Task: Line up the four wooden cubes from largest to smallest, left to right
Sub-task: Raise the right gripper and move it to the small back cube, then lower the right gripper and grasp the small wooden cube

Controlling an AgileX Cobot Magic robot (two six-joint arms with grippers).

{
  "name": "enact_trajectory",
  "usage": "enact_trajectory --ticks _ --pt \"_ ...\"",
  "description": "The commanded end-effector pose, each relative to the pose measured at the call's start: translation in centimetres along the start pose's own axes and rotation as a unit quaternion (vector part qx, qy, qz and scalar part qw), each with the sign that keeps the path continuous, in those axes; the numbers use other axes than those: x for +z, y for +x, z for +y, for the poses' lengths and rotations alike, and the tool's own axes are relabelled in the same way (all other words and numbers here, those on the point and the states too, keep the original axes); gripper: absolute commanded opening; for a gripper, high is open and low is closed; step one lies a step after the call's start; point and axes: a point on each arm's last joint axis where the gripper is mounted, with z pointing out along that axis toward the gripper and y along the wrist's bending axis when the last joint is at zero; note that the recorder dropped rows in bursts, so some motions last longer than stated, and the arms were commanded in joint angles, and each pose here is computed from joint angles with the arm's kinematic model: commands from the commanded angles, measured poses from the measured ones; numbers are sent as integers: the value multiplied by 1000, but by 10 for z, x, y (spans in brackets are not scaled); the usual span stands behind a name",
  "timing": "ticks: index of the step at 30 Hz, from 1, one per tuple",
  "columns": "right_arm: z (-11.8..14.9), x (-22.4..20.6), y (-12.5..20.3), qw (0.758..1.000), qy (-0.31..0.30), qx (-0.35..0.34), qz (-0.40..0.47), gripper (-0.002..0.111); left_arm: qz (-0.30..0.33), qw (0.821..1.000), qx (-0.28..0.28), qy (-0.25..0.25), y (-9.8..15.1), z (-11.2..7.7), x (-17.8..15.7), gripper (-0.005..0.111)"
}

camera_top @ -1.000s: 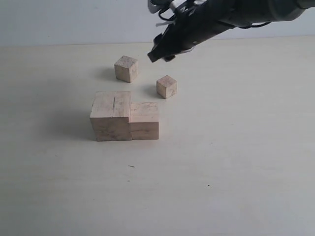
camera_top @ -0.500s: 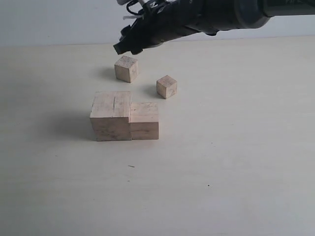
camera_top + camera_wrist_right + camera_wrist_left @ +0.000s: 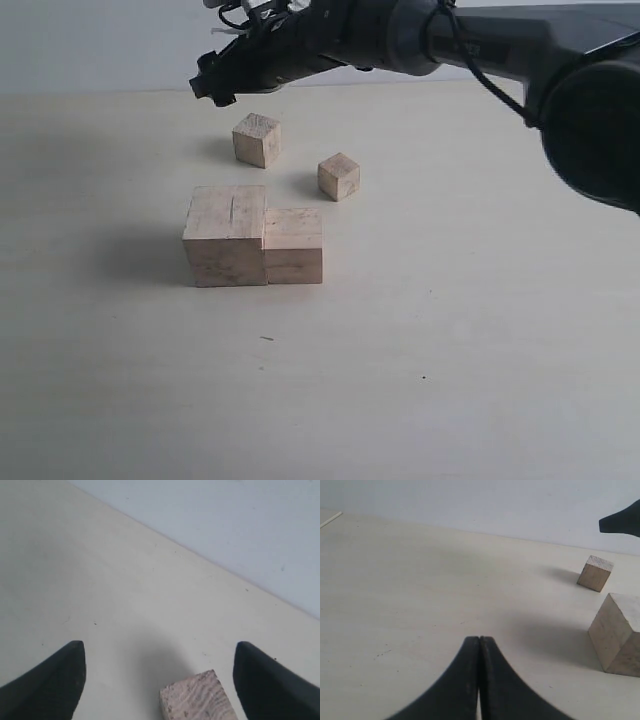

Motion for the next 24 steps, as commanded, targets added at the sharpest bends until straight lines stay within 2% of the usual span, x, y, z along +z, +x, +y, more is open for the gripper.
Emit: enact_trajectory --ticks 1,4,12,20,24 --pt "-1 14 -1 1000 -5 0 -5 77 -6 1000 4 4 0 0 0 0" --pt "-3 21 6 999 -1 -46 20 77 -6 1000 4 4 0 0 0 0" --pt "-11 25 17 991 29 -112 67 77 -6 1000 4 4 0 0 0 0" --pt "-31 21 21 993 46 -75 85 77 -6 1000 4 4 0 0 0 0" --pt "-33 22 22 996 29 -30 80 77 -6 1000 4 4 0 0 0 0"
